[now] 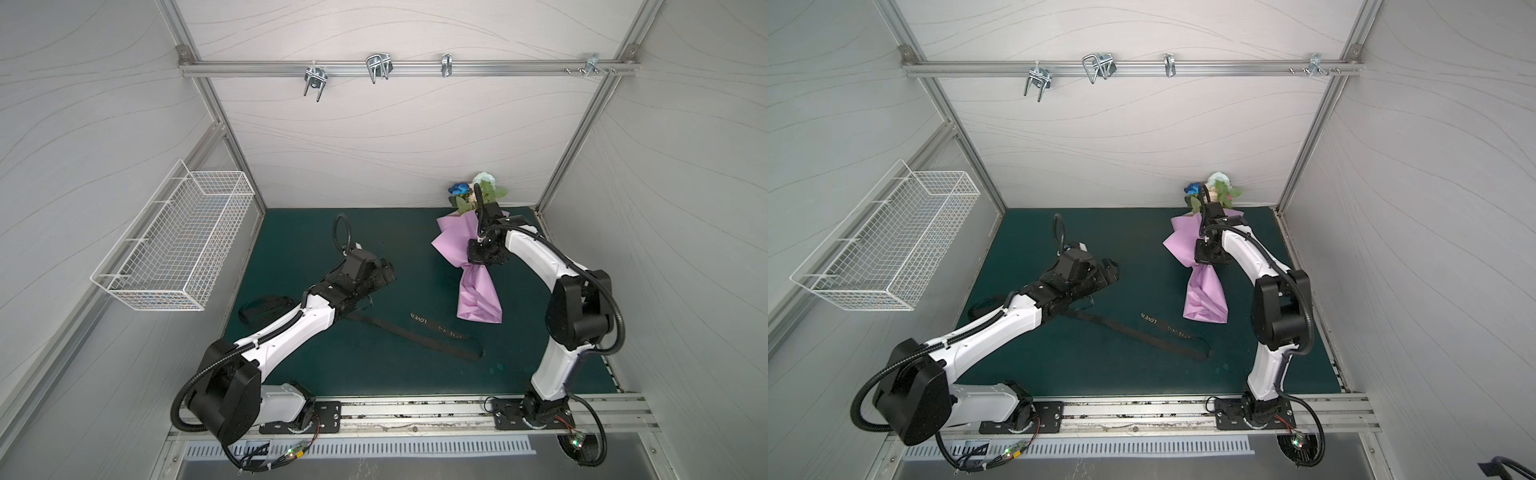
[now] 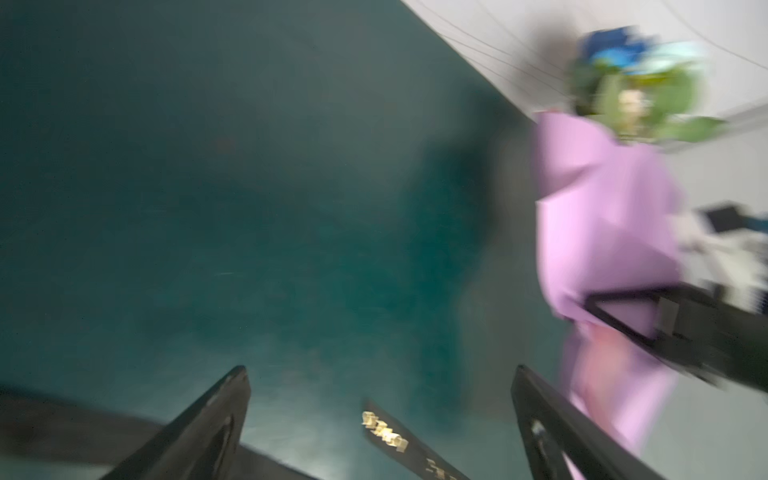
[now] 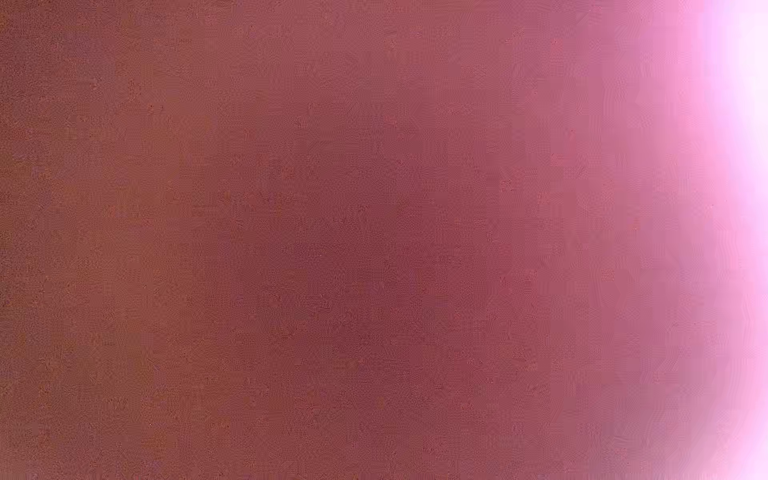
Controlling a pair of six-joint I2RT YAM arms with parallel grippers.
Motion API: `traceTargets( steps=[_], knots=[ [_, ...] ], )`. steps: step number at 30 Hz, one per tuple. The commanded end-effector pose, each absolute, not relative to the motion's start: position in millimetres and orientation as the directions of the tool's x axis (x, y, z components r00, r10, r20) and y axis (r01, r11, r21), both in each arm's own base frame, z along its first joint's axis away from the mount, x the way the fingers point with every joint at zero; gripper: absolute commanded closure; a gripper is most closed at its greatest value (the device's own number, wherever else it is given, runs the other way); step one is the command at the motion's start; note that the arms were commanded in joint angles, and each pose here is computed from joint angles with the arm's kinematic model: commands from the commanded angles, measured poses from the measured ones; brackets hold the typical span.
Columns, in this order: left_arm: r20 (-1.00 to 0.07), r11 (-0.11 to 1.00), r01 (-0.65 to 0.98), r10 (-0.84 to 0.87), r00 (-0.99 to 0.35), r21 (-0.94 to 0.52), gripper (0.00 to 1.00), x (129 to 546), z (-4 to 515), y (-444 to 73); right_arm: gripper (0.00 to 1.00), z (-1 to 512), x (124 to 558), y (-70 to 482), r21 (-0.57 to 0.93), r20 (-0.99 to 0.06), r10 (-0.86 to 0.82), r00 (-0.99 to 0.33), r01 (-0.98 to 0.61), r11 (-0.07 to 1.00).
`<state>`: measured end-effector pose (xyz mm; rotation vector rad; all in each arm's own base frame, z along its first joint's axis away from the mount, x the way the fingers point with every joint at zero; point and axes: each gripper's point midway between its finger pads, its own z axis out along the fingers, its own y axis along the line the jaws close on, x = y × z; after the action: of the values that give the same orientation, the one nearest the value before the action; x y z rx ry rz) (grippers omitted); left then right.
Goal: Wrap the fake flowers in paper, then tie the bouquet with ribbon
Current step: 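Lift the cone with the right gripper and swing it toward the left gripper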
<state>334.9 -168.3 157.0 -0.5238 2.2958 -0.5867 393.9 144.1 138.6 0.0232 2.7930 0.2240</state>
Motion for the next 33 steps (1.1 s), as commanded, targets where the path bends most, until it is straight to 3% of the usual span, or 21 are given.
traceTargets(
  steps=[1, 11, 17, 22, 29, 33],
  knots=[
    [-0.556, 0.818, -0.297, -0.559, -0.616, -0.493, 0.01, 327, 157, -128, 1.0, 153, 362, 187, 0.277, -0.312, 0.069, -0.948, -0.022, 0.961],
    [-0.607, 0.825, -0.393, -0.565, -0.56, -0.405, 0.01, 287, 171, -69, 1.0, 141, 275, 315, 0.394, -0.254, 0.025, -0.967, -0.08, 0.916],
    [-0.581, 0.819, -0.431, -0.573, -0.578, -0.379, 0.06, 266, 163, -57, 1.0, 118, 216, 367, 0.36, -0.234, -0.063, -0.97, -0.147, 0.921],
    [-0.518, 0.8, -0.48, -0.599, -0.611, -0.359, 0.07, 247, 136, -54, 1.0, 93, 197, 382, 0.352, -0.218, -0.071, -0.973, -0.146, 0.925],
    [-0.478, 0.79, -0.415, -0.607, -0.635, -0.452, 0.11, 247, 138, -72, 1.0, 58, 203, 399, 0.299, -0.187, -0.062, -0.98, -0.117, 0.947],
    [-0.401, 0.768, -0.401, -0.615, -0.679, -0.499, 0.12, 247, 124, -91, 1.0, 39, 206, 407, 0.285, -0.156, -0.065, -0.986, -0.108, 0.952]
  ],
)
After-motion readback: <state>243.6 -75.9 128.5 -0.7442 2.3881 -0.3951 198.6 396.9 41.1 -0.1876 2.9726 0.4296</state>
